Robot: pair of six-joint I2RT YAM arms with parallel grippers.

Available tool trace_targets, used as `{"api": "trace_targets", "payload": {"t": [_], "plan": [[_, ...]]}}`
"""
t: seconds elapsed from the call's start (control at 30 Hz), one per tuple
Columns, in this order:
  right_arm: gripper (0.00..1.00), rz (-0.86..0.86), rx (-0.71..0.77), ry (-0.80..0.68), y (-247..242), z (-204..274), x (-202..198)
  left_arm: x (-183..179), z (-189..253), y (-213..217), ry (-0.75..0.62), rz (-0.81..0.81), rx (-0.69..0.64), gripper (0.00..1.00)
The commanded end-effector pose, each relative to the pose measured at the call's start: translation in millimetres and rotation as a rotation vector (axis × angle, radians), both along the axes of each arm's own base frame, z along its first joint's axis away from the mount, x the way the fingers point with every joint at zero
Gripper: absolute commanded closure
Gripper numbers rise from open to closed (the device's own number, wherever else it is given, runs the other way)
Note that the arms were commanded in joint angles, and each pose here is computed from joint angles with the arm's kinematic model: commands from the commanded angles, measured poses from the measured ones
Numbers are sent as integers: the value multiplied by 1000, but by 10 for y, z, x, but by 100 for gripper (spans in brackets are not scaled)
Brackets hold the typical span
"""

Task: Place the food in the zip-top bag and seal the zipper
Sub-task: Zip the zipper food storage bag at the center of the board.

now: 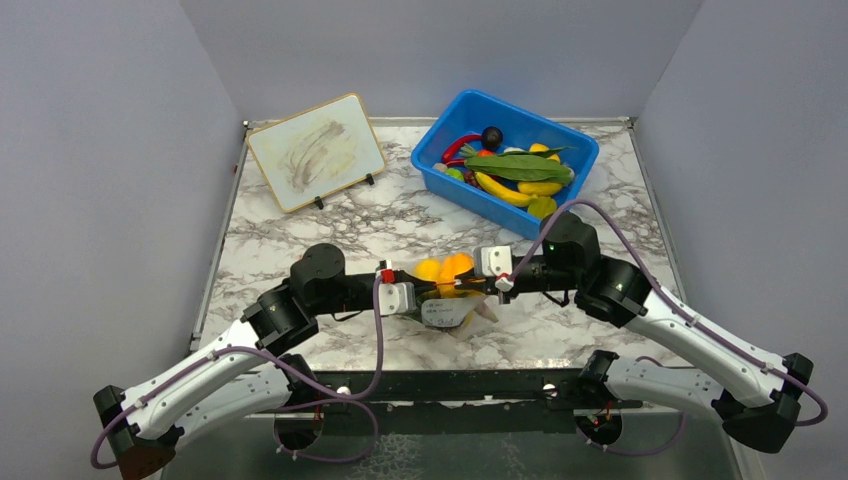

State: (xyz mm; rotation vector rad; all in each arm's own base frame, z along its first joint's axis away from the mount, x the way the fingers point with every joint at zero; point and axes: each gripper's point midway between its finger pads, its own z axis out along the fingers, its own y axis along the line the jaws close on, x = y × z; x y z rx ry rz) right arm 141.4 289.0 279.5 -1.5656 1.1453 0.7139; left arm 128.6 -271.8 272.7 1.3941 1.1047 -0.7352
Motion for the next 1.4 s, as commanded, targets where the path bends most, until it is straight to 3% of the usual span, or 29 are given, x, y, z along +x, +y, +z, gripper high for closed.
{"api": "trace_targets", "payload": {"t": [0.0,0.53,0.77,0.9,1.1,1.23,1.37], "plan": [[99,-90,-39,-8,-230,4,24,59,-19,165,-37,62,50,100],[99,-282,-125,-70,-792,73,62,245,37,457,-137,212,119,100],[99,-280,-117,-51,-816,53,12,259,45,485,-135,231,115,100],[99,-201,-71,-17,-665,45,-85,273,102,504,-122,255,91,100],[99,88,106,119,-315,149,-567,148,367,733,-101,303,33,100],[99,195,252,268,-128,73,-763,97,472,906,-96,355,-19,89],[99,48,345,402,10,-242,-511,133,432,1006,-86,416,-45,74]]}}
